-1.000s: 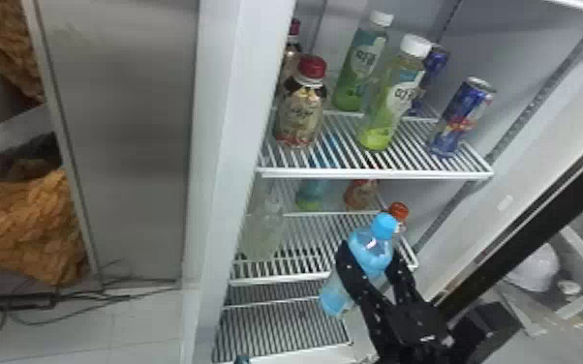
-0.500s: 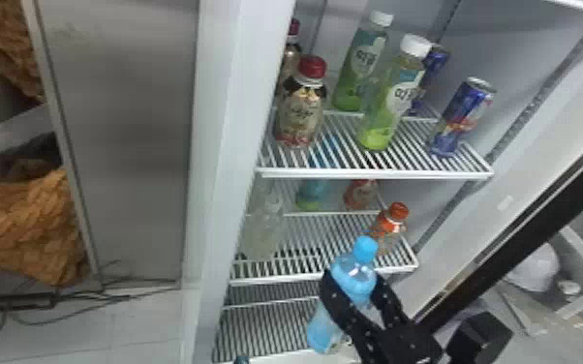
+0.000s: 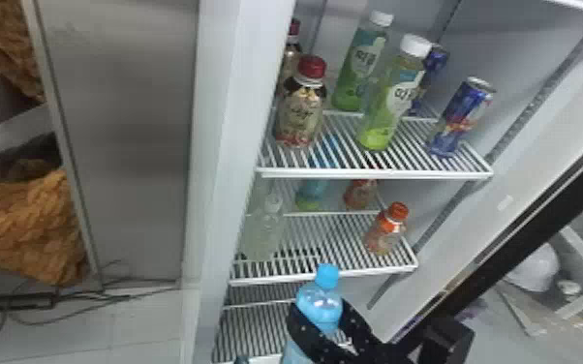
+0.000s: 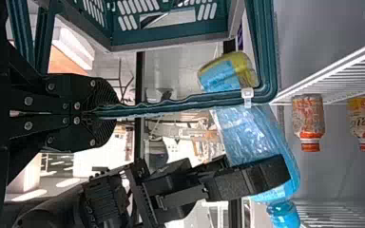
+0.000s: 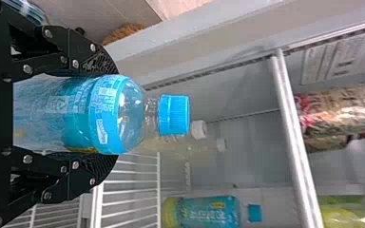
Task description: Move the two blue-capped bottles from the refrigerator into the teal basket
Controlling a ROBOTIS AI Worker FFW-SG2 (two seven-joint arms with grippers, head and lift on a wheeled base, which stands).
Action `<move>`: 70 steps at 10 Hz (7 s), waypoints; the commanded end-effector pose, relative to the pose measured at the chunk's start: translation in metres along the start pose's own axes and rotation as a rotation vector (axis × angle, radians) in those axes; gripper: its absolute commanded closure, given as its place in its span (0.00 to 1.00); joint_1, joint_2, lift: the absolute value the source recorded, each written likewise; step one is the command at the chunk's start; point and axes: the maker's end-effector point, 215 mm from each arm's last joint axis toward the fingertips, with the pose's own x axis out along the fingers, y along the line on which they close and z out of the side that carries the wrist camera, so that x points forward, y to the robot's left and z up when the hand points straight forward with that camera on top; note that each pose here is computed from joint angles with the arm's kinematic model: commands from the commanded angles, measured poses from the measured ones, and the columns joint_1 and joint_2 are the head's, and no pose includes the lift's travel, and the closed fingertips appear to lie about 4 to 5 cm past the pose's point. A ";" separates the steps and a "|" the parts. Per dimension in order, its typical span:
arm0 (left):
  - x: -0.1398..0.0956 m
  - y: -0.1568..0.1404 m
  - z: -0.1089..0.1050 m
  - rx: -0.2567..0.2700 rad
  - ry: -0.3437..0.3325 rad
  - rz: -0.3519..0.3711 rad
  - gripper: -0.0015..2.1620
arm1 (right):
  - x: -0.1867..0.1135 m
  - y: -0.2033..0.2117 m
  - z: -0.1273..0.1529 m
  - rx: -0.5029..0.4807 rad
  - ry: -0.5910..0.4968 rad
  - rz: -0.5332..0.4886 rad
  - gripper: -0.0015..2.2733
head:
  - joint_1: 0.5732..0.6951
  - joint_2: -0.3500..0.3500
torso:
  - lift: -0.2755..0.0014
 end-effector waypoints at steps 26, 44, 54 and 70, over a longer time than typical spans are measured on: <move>0.000 0.000 0.002 0.000 -0.003 0.000 0.53 | 0.068 -0.071 -0.021 -0.059 -0.127 -0.039 0.21 | 1.00 0.00 | 0.50; 0.004 -0.004 0.002 0.004 0.005 -0.007 0.53 | 0.169 -0.179 0.046 -0.129 -0.407 -0.356 0.04 | 1.00 0.00 | 0.50; 0.010 -0.008 0.001 0.008 0.024 -0.016 0.53 | 0.225 -0.208 0.106 -0.162 -0.429 -0.432 0.04 | 1.00 0.00 | 0.50; 0.012 -0.011 0.004 -0.003 0.015 -0.033 0.53 | 0.259 -0.216 0.130 -0.231 -0.350 -0.426 0.28 | 1.00 0.00 | 0.50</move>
